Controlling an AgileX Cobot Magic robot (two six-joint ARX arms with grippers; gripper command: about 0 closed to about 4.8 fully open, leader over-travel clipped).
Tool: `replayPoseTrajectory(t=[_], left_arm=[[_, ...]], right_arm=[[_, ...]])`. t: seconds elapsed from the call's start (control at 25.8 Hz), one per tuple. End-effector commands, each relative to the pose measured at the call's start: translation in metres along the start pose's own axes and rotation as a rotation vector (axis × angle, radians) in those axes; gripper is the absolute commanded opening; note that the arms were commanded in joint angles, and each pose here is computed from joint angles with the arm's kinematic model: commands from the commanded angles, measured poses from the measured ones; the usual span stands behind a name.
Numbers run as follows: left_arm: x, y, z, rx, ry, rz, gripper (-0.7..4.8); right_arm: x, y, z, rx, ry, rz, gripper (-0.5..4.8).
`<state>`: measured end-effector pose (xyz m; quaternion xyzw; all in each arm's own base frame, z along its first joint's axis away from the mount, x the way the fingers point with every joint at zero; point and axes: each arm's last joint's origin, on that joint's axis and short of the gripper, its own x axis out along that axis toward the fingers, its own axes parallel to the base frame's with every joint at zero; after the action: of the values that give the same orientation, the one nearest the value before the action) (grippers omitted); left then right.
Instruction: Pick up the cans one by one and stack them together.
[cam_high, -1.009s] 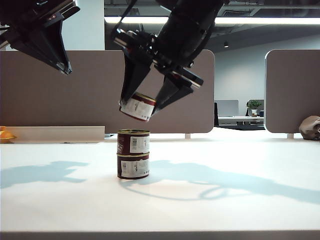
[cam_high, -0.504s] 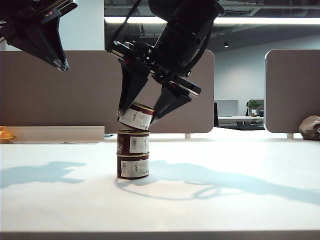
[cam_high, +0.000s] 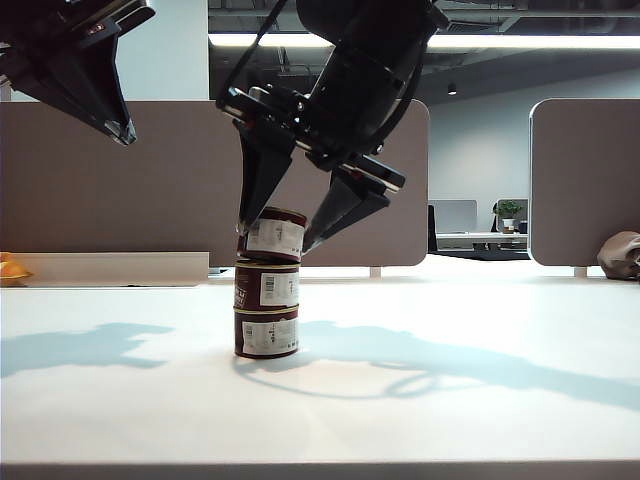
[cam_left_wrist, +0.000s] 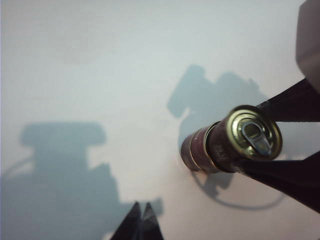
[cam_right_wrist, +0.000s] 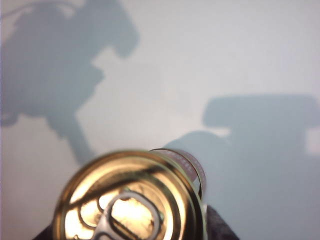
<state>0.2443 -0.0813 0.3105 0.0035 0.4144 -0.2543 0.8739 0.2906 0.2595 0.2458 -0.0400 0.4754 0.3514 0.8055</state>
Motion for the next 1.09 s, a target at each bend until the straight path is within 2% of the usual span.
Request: replayPoseTrajectory(t=[0.04,0.19,0.27,0.47,0.5,0.7,0.89,1.01,1.09], left_arm=[[-0.001,0.000,0.000,0.013,-0.003,0.002,-0.06],[-0.001,0.000,0.000,0.013,-0.004,0.002,-0.06],[-0.001,0.000,0.000,0.013,-0.004,0.002,-0.06],[-0.002,0.000,0.000,0.013,-0.006,0.002,-0.06],[-0.002,-0.001,0.000,0.014,-0.008,0.002,-0.06],[-0.020,-0.005,0.002,0.035,-0.088,0.014,-0.06],[-0.035,-0.009,-0.001,0.017,-0.122,0.027,-0.06],[-0.049,-0.013,-0.003,0.016,-0.165,0.026,-0.06],[-0.057,-0.015,-0.004,0.006,-0.194,0.024,-0.06]], right_arm=[[0.001,0.002,0.001,-0.004,-0.004,0.004,3.38],[0.001,0.002,0.002,-0.004,-0.006,0.004,3.48],[0.001,0.002,0.002,-0.005,-0.009,0.001,4.01],[0.001,0.002,0.002,-0.005,-0.010,0.001,4.47],[0.001,0.002,0.002,-0.006,-0.014,0.002,4.72],[-0.009,0.005,0.005,-0.012,-0.043,0.000,4.74],[-0.026,0.009,0.004,-0.016,-0.053,0.000,4.75],[-0.042,0.014,0.003,-0.027,-0.068,-0.004,4.44],[-0.056,0.018,0.004,-0.039,-0.096,0.002,3.91]])
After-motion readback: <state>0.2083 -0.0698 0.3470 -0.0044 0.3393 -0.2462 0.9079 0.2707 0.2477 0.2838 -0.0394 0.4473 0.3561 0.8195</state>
